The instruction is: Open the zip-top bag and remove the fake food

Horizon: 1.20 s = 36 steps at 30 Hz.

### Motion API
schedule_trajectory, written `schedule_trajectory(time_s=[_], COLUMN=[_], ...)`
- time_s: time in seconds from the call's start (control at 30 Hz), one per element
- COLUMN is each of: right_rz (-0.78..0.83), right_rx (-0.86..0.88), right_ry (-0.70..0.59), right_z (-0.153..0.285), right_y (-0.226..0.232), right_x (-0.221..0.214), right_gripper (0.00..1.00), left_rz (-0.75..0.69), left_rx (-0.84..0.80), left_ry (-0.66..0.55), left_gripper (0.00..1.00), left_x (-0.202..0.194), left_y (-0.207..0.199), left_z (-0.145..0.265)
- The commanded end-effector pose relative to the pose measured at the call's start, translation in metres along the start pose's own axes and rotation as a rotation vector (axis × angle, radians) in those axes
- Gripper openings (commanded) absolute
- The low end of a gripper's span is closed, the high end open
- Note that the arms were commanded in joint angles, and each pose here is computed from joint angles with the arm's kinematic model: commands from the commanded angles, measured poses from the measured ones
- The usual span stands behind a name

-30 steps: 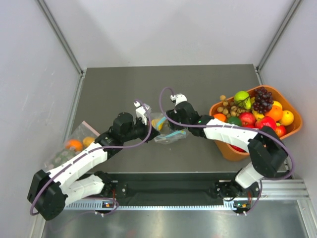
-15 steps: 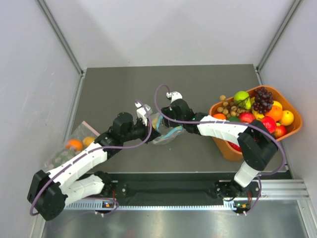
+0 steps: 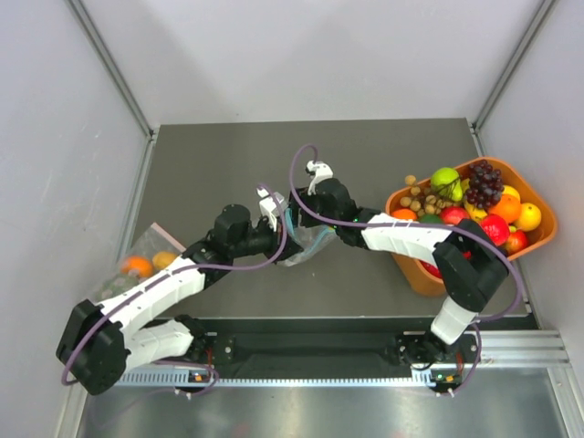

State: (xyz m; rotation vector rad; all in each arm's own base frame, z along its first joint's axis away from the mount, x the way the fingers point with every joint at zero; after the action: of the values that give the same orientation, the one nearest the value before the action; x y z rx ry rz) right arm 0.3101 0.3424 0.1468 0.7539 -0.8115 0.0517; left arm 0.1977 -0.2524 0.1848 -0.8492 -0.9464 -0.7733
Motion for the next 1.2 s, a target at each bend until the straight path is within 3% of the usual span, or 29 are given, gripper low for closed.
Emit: schedule_trajectory(time_s=[0.0,0.03,0.07,0.2,0.43,0.7,0.87,1.17], right_rz=[-0.038,-0.039,-0.038,-0.030,-0.022,-0.011,-0.009,-0.019], right_rx=[0.068,0.060,0.054,0.043,0.018,0.011,0.020,0.065], right_ry=[-0.030,-0.032,-0.030,-0.025,-0.044,-0.043,-0.044,-0.002], right_z=[-0.004,-0.004,-0.003,0.000,0.002,0.012,0.017,0.015], right_y=[0.009,0.007,0.005,0.001,-0.002,-0.004,-0.004,0.004], right_x=[0.005,0.006,0.004,0.001,0.005,0.005,0.007,-0.002], right_gripper=[0.66,0.66,0.66,0.66,0.66,0.66,0.66,0.66], left_rz=[-0.063,-0.066,-0.072,-0.088,-0.056,0.204,0.338,0.329], left_rx=[-0.009,0.015,0.081,0.255,0.466,0.929,0.930,0.787], left_ry=[-0.089,-0.090,-0.093,-0.159,-0.219,-0.209,-0.228,-0.259], left_gripper=[0.12,0.23,0.45,0.73,0.79,0.80,0.80,0.79], left_x=[0.020,0.021,0.021,0.028,0.022,-0.020,-0.044,-0.047], left_y=[-0.001,0.002,0.010,0.025,0.044,0.120,0.153,0.154], left_z=[-0.001,0.000,0.003,0.026,0.058,0.087,0.085,0.056])
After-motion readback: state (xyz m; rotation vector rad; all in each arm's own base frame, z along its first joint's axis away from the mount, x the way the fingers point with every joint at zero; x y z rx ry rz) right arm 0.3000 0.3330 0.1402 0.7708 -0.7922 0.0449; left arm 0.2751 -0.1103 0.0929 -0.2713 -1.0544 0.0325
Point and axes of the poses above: each gripper's point midway between its finger pads, its own z axis back along the fingers, its own y axis along the line the jaws close on, x = y × z, the point moved 3 cm from there along z, back along the fingers, and after that the axes turned 12 degrees about -z, right-handed, at the moved point
